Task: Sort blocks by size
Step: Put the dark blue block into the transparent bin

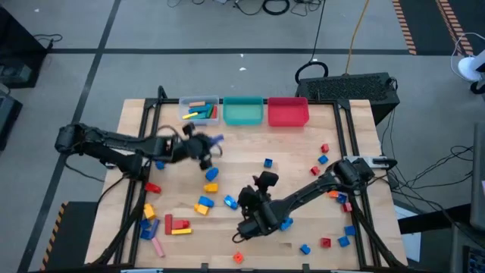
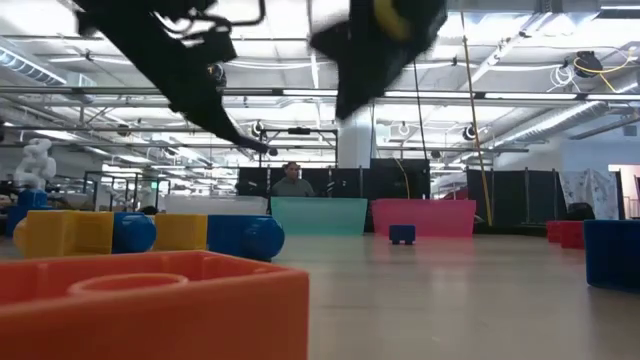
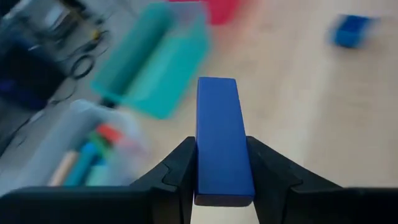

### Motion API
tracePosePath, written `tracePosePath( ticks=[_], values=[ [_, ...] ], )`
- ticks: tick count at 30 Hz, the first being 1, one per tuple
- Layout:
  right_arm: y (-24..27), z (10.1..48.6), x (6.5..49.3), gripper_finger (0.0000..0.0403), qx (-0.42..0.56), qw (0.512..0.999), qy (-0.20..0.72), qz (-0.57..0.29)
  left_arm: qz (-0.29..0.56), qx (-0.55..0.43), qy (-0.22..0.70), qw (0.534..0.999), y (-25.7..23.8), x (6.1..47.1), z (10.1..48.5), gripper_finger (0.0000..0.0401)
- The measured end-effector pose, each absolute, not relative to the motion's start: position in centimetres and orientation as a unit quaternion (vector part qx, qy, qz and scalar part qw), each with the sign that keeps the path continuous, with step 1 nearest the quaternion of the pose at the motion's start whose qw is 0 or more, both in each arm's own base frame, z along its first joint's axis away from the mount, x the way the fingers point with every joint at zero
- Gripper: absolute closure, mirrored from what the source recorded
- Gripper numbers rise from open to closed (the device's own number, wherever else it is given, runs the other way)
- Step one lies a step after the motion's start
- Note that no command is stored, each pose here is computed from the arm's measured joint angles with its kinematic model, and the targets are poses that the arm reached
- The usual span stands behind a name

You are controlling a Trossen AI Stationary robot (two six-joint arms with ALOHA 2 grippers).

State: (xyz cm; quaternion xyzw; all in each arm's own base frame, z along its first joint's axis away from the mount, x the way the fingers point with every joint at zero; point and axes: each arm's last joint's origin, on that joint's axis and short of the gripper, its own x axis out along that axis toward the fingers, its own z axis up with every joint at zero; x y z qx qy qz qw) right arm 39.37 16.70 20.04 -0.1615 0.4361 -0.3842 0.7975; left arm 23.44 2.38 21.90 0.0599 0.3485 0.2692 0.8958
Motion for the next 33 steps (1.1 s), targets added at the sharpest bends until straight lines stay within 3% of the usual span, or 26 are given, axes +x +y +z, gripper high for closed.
tracePosePath(
  ticks=[7,11,24,33],
  values=[
    [11.2,13.5,39.7,0.0209,-0.161,0.759,0.504,-0.380,0.353,-0.009,0.336,0.873,10.3,22.3,21.8,0.0285],
    [8.0,11.0,40.3,0.0209,-0.138,0.775,0.518,-0.334,0.379,-0.057,0.321,0.866,14.1,21.0,21.4,0.0285],
    [1.8,16.0,40.7,0.0209,-0.090,0.880,0.414,-0.216,0.408,-0.143,0.366,0.824,19.9,18.7,17.2,0.0284],
    [0.4,16.2,41.6,0.0209,-0.011,0.915,0.389,-0.103,0.415,-0.146,0.366,0.820,20.3,18.5,16.9,0.0199]
  ],
)
